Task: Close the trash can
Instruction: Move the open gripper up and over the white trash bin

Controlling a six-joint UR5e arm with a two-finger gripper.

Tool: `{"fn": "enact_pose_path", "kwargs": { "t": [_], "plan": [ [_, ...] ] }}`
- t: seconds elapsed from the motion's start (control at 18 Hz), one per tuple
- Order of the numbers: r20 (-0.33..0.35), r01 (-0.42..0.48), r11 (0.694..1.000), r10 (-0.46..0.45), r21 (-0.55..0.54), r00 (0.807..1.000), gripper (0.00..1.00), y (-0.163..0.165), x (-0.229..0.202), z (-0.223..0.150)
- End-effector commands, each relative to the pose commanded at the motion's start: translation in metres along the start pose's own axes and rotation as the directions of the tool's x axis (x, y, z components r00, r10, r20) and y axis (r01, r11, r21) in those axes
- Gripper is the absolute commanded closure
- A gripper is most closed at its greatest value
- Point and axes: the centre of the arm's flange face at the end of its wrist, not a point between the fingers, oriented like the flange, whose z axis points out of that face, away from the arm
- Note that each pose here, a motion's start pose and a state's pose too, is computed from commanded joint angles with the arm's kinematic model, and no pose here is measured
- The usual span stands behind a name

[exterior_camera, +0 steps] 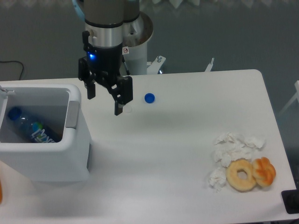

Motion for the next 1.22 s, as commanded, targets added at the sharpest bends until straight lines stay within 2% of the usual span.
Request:
{"fn": "enact_pose_path", "kwargs": {
  "t": [0.11, 0.22, 0.33, 0.5, 0.61, 0.67, 0.83, 1.0, 1.22],
  "plan": [
    [0.022, 0.133, 0.991, -0.134, 0.034, 0.991, 0.00, -0.011, 0.003, -0.019],
    [0.045, 0.155, 0.985, -0.158, 0.077, 0.986, 0.00, -0.019, 0.003, -0.024],
    [0.031, 0.194, 0.977, -0.198, 0.089, 0.980, 0.00, -0.025, 0.016, -0.026],
    [-0.014, 0.351, 0.929, -0.352, 0.120, 0.936, 0.00, -0.036, 0.034, -0.035],
    [-0.091, 0.416, 0.897, -0.407, 0.146, 0.909, 0.00, -0.044, 0.044, -0.041],
    [-0.150, 0.431, 0.888, -0.410, 0.160, 0.900, 0.00, -0.052, 0.055, -0.044],
    [-0.268, 0.458, 0.867, -0.402, 0.197, 0.876, 0.00, -0.067, 0.076, -0.062],
    [-0.349, 0.443, 0.869, -0.354, 0.221, 0.868, 0.00, -0.078, 0.097, -0.073],
    [-0.459, 0.460, 0.853, -0.315, 0.247, 0.830, 0.00, -0.085, 0.121, -0.097]
  ]
}}
